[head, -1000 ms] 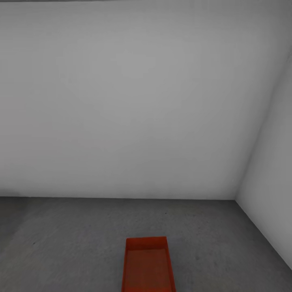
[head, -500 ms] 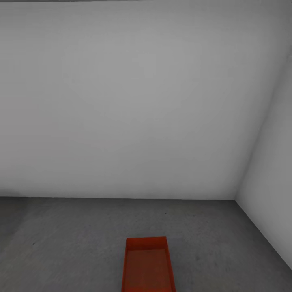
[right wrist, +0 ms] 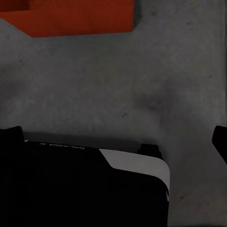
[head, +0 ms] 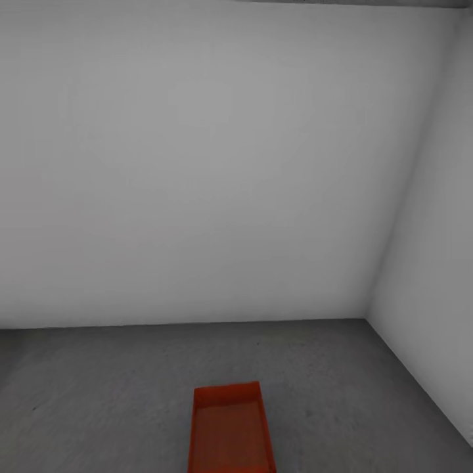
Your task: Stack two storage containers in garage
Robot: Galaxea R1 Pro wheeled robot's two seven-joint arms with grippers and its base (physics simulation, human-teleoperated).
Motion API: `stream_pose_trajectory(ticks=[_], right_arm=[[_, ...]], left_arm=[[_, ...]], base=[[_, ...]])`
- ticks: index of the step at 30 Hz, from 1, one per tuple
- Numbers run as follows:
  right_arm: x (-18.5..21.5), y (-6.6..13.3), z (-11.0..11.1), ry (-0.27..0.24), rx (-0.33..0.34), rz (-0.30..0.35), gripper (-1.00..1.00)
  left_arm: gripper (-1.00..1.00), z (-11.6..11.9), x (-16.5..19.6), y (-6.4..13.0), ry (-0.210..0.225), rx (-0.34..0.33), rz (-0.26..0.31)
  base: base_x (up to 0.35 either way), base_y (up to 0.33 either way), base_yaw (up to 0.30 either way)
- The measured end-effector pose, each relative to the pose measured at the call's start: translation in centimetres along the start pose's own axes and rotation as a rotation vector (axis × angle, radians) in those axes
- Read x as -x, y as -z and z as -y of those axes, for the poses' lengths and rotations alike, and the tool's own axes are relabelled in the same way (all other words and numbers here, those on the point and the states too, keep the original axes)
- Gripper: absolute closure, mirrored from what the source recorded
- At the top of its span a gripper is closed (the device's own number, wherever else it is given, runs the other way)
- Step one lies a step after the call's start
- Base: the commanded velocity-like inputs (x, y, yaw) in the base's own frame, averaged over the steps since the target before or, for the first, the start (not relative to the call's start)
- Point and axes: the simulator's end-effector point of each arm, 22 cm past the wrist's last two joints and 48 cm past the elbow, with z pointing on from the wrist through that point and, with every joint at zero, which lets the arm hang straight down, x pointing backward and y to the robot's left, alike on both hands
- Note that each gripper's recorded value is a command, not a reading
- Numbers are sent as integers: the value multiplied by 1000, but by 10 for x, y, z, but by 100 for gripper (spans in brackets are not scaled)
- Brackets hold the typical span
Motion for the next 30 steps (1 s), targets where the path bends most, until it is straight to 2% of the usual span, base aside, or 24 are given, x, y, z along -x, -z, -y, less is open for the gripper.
stream_pose_trajectory(ticks=[30], right_arm=[[0,0,0,0,0,0,-100]], left_arm=[[-100,-4,0,0,-6,4,-1]], base=[[0,0,-253]])
